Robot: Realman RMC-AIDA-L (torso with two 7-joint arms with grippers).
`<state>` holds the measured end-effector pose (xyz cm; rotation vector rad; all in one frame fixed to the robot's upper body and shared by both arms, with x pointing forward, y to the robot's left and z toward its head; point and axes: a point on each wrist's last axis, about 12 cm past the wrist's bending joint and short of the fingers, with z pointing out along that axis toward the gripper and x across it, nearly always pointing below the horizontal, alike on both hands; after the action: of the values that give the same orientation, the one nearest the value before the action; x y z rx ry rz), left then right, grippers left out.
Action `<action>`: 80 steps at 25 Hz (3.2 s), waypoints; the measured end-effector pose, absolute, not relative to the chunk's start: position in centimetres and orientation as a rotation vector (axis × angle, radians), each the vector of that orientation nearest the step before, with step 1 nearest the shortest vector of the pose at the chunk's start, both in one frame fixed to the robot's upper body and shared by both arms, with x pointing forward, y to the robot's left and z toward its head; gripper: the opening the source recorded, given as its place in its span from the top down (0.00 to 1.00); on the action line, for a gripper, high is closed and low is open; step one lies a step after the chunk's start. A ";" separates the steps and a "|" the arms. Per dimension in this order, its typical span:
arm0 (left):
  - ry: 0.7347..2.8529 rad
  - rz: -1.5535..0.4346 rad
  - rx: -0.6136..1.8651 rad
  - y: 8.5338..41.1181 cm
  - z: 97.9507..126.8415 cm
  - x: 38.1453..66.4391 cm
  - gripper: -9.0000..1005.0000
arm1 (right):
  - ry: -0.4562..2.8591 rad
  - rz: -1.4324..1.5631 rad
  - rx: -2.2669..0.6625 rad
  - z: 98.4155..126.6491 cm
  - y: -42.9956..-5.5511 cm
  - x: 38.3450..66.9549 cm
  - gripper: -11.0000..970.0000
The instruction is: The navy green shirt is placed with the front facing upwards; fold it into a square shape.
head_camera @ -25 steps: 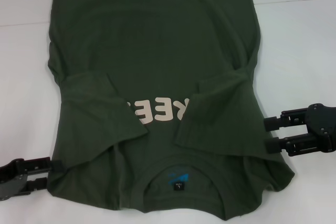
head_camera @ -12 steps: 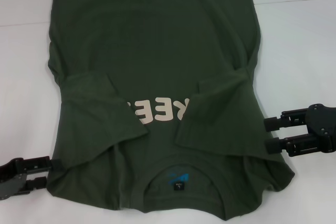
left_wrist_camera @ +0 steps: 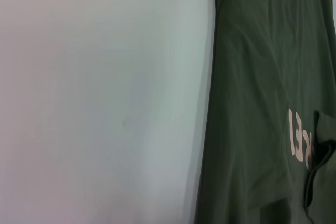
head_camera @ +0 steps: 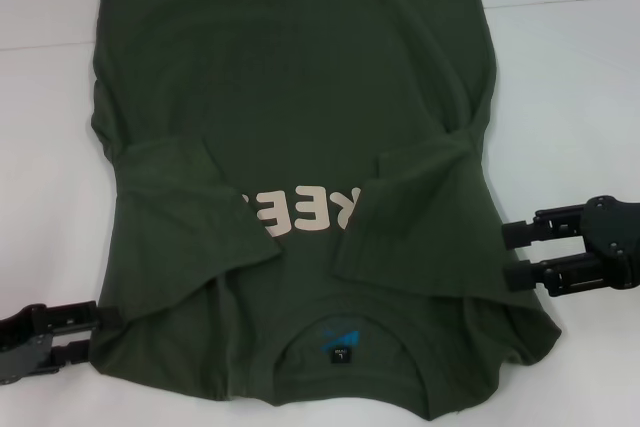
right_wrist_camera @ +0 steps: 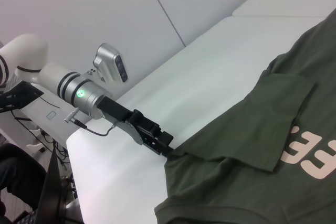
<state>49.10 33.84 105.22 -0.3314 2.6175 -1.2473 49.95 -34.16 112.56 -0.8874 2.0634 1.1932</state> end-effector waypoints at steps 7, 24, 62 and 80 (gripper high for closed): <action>2.622 -1.258 -0.328 33.7 105.2 49.0 0.24 | 2.057 1.193 -0.893 112.7 -34.1 50.1 0.21; 2.620 -1.261 -0.324 33.4 105.1 49.4 0.26 | 2.056 1.193 -0.879 112.6 -34.2 50.0 0.21; 2.624 -1.286 -0.299 32.7 105.2 49.6 0.33 | 2.051 1.203 -0.869 112.6 -34.3 50.0 0.22; 2.671 -1.254 -0.254 32.5 105.2 49.8 0.65 | 2.021 1.217 -0.843 112.7 -34.5 49.9 0.22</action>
<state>49.80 32.55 105.18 -0.2542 2.6713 -1.2545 49.88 -34.49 112.72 -0.8431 2.0211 1.2167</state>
